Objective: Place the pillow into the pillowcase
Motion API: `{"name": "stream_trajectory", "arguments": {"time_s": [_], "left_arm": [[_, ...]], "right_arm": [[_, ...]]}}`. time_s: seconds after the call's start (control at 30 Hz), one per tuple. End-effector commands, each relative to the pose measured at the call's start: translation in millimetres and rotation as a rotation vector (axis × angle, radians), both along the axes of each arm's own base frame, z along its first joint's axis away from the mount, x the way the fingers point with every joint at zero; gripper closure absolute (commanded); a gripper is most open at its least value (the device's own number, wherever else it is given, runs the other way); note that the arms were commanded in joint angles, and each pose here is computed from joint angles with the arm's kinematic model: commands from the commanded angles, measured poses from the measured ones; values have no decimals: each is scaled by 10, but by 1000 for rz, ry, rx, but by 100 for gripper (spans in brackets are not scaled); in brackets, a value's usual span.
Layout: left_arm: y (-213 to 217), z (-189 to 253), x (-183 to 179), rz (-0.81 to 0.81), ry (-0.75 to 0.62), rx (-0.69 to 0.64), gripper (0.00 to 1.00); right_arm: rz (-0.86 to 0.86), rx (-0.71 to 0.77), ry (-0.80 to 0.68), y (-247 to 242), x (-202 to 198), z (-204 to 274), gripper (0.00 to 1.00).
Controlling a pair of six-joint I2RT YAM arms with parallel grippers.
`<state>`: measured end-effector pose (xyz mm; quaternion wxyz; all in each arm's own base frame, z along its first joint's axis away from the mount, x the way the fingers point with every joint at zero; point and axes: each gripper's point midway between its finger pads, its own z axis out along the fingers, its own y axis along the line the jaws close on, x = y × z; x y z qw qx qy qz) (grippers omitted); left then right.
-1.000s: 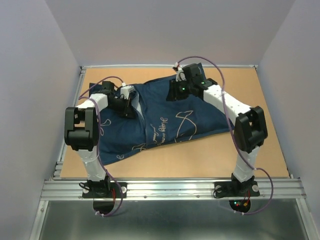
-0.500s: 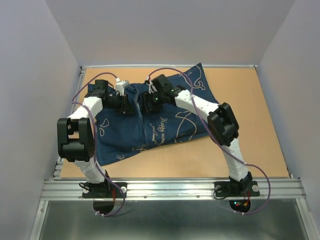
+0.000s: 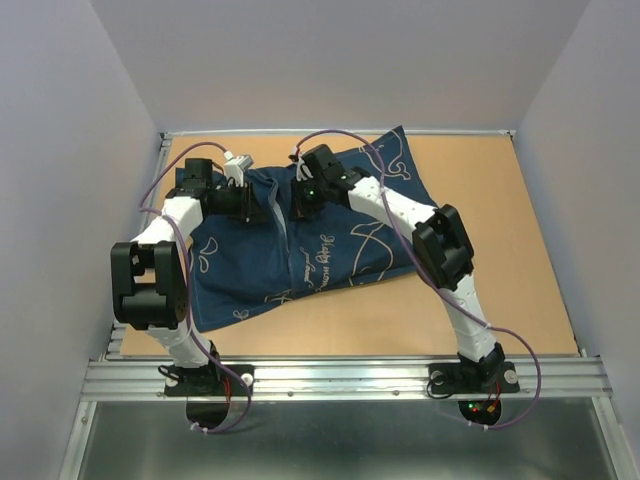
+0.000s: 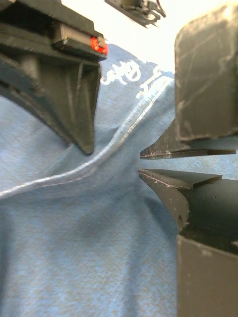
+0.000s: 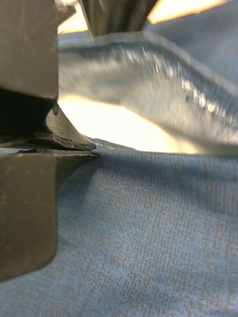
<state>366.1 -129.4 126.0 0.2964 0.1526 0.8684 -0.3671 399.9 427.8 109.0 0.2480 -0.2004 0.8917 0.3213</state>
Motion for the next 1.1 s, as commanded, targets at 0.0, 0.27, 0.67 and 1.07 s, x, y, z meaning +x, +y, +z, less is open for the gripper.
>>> {"name": "stream_trajectory", "arguments": {"time_s": [0.0,0.27,0.67,1.07], "left_arm": [[-86,245,82,12,-68,-83,75],[-342,-458,360,33,-20,39,75],[-289,286,18,-97,-140,-149,30],[812,215,-87,258,-68,102,32]], "right_arm": [[25,145,-85,-168,84,822,99],[152,380,-92,-258,-170,1652,100],[161,390,54,-190,-238,1228,99],[219,342,222,408,-461,336,99]]}}
